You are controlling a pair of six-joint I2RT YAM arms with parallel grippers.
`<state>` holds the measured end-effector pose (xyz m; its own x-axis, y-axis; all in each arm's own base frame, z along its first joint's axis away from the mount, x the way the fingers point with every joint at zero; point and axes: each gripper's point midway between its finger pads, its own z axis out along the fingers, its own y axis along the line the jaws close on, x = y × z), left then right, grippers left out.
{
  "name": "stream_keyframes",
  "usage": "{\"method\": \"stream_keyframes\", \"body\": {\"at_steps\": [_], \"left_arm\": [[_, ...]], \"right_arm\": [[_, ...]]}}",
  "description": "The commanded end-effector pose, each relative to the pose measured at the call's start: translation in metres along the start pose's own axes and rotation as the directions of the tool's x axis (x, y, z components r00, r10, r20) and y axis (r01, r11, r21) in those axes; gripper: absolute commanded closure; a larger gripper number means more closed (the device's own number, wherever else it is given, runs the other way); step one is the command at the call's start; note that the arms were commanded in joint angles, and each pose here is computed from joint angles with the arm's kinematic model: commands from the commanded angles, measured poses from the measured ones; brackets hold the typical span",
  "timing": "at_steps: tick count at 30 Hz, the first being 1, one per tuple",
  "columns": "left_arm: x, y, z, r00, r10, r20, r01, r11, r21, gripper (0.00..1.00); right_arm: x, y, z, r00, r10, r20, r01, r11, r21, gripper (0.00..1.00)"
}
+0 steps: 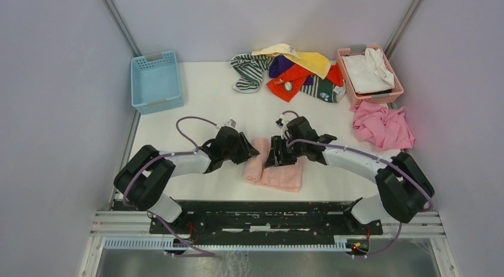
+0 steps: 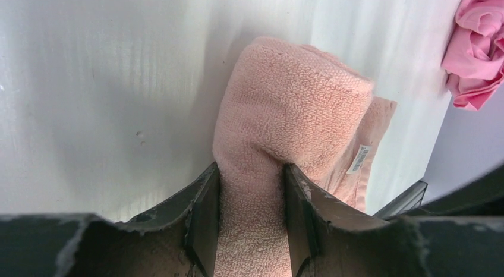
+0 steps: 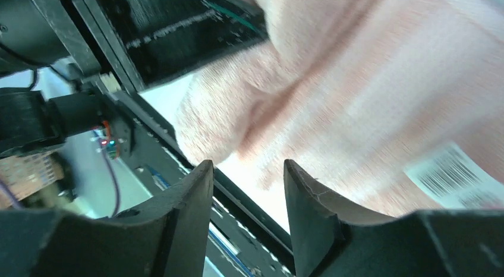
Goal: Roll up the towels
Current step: Roll the towel at the center of the board.
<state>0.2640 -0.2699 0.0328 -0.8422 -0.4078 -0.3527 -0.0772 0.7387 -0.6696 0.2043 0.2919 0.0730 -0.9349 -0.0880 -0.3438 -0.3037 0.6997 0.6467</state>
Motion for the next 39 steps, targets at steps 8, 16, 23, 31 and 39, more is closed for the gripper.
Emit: {"method": "stream_keyframes", "body": {"at_steps": [8, 16, 23, 31, 39], "left_arm": [[-0.011, 0.075, -0.024, 0.992, 0.01, 0.126, 0.033, 0.941, -0.336, 0.6], [-0.019, 0.104, -0.052, 0.977, -0.008, 0.215, 0.106, 0.887, -0.449, 0.65], [-0.026, 0.118, -0.06, 0.959, -0.051, 0.28, 0.187, 0.855, -0.484, 0.7], [-0.034, 0.122, -0.071, 0.932, -0.096, 0.35, 0.278, 0.809, -0.518, 0.72], [-0.03, 0.123, -0.076, 0.911, -0.163, 0.379, 0.35, 0.791, -0.502, 0.73]], "right_arm": [[-0.002, -0.077, -0.021, 0.996, -0.079, -0.041, 0.089, 0.894, 0.44, 0.46], [-0.087, -0.075, 0.036, 0.947, -0.313, -0.076, 0.313, 0.834, 0.454, 0.47], [-0.134, -0.037, 0.052, 0.914, -0.403, -0.037, 0.385, 0.836, 0.391, 0.45], [-0.089, 0.041, 0.006, 0.898, -0.42, 0.127, 0.38, 0.889, 0.254, 0.35], [-0.05, 0.085, 0.037, 0.918, -0.33, 0.22, 0.311, 0.943, 0.116, 0.27]]}}
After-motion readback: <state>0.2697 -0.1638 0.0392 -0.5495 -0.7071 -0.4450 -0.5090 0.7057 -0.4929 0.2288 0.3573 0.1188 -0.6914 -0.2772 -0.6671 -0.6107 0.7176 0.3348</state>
